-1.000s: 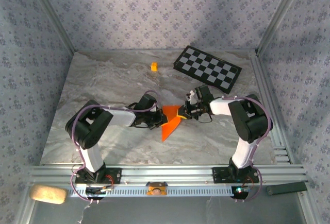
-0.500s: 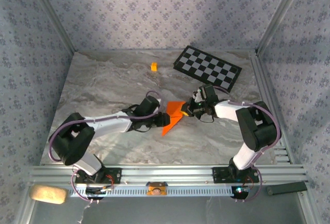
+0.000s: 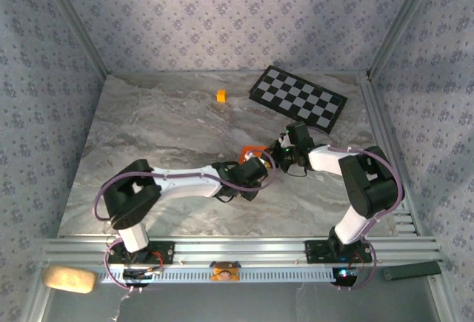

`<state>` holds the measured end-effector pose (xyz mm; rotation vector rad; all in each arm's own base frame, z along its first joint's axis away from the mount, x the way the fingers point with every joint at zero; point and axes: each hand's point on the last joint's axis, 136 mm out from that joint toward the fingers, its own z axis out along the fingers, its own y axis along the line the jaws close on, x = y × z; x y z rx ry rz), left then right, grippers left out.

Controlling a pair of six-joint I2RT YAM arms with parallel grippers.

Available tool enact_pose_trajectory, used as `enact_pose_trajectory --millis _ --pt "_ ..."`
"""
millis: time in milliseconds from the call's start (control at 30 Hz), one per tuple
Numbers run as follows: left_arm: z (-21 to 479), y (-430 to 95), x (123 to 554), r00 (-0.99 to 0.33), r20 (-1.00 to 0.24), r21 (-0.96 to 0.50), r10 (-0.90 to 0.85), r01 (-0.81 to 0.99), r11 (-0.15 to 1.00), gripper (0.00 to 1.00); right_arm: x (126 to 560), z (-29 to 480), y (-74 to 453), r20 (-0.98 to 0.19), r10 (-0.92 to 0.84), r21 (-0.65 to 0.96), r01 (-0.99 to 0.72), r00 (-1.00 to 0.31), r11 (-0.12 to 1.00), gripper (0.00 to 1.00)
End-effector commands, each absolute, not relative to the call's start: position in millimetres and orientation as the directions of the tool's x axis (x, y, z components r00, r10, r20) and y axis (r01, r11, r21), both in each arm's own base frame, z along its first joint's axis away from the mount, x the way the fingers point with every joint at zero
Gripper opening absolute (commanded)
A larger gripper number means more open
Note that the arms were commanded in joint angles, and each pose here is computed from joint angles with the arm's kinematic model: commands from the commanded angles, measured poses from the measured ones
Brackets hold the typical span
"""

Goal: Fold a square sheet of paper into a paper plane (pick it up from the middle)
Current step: Fold the wing for the fifth time at the center of the table.

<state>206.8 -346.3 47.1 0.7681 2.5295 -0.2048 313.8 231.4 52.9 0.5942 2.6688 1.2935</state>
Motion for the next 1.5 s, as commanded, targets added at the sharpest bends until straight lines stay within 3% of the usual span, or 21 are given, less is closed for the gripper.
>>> enact_pose_trajectory --millis 0,267,1000,1467 --pt "47 -329 213 -0.668 -0.471 0.204 0.576 0.552 0.808 0.46 313 61 232 0.061 0.405 0.781 0.297 -0.912 0.549 0.00" --pt "42 -322 214 -0.662 -0.465 0.258 0.588 0.534 0.805 0.44 312 59 232 0.066 0.405 0.779 0.301 -0.912 0.550 0.00" --pt "38 -323 215 -0.666 -0.459 0.267 0.588 0.528 0.806 0.24 311 60 232 0.067 0.399 0.780 0.298 -0.914 0.551 0.00" --pt "43 -326 217 -0.658 -0.490 0.247 0.572 0.524 0.815 0.26 310 56 233 0.073 0.397 0.775 0.303 -0.915 0.555 0.00"
